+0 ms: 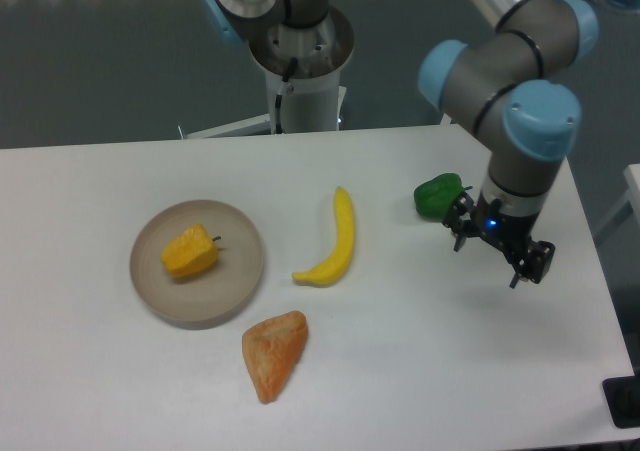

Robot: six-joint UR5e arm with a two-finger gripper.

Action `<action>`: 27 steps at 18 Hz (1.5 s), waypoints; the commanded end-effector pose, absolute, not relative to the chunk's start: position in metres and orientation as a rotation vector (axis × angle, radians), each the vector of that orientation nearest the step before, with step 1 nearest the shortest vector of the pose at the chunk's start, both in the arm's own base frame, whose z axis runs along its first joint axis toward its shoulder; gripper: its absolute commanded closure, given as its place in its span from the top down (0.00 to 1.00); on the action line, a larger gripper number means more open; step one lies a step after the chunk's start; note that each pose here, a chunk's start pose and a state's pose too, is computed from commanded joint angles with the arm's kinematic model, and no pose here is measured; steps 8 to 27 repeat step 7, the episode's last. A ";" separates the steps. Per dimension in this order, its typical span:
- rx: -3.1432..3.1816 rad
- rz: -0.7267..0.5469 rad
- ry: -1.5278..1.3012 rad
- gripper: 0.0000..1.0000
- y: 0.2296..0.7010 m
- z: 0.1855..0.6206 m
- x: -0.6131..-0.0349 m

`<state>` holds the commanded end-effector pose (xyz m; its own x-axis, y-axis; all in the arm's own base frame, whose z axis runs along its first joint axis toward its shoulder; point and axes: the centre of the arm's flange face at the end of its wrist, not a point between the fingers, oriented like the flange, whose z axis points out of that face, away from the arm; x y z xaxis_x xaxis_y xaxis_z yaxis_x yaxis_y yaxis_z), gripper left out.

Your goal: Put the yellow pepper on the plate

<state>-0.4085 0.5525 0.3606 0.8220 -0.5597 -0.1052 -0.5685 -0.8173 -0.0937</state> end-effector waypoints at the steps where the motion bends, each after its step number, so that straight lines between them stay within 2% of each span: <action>1: -2.923 0.114 0.910 1.00 0.549 0.355 -0.411; 5: -2.943 0.091 0.924 1.00 0.553 0.341 -0.410; 27: -2.942 0.095 0.924 1.00 0.552 0.343 -0.410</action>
